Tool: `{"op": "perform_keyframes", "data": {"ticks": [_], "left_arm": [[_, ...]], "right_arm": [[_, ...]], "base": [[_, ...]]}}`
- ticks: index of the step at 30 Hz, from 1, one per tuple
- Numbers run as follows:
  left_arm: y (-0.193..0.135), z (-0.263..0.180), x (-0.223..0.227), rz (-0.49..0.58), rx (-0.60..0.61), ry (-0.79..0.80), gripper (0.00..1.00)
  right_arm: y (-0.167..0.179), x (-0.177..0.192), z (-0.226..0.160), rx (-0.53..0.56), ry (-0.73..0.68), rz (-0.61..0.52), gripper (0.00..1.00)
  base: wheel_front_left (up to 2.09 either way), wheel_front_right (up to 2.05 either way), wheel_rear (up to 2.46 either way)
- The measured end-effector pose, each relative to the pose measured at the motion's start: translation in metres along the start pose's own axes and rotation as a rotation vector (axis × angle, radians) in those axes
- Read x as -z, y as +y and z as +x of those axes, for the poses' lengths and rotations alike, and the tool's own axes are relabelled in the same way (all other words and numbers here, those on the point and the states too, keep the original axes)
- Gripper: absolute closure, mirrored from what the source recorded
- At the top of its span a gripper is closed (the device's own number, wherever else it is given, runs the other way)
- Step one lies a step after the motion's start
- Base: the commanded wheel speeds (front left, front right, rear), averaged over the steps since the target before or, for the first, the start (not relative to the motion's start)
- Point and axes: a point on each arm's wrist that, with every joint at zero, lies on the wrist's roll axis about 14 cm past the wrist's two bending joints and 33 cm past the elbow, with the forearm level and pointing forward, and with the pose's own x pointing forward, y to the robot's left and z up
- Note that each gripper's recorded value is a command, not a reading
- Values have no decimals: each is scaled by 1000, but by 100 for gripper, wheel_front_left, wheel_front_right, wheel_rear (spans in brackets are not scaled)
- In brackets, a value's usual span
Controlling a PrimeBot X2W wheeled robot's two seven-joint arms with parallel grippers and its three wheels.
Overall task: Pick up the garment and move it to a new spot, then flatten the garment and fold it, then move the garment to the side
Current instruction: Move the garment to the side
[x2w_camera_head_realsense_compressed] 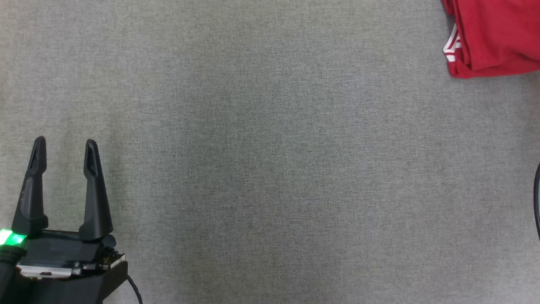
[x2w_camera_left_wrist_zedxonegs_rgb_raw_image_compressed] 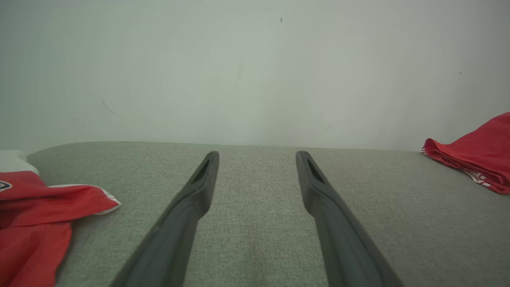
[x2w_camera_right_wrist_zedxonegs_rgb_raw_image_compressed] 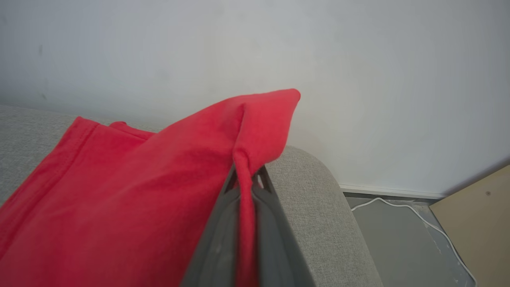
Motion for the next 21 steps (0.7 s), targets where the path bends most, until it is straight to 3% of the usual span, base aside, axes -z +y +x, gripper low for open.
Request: {"op": "perform_keyframes", "data": {"ticks": [1, 2, 3, 13, 21], "left_arm": [[1, 0, 0, 1, -2, 0, 0], [2, 0, 0, 3, -3, 1, 0], [2, -1, 0, 5, -5, 2, 0], [2, -3, -1, -4, -17, 7, 0], [5, -13, -10, -29, -48, 18, 0]], "right_arm": [[-1, -1, 1, 3, 0, 2, 86], [-1, -1, 2, 5, 0, -1, 57], [-3, 0, 2, 10, 2, -6, 0], [-19, -19, -3, 55, -59, -25, 0], [3, -90, -21, -4, -283, 98, 0]], "base": [[0, 0, 0], [0, 0, 0], [0, 0, 0], [0, 0, 0], [0, 0, 0]]}}
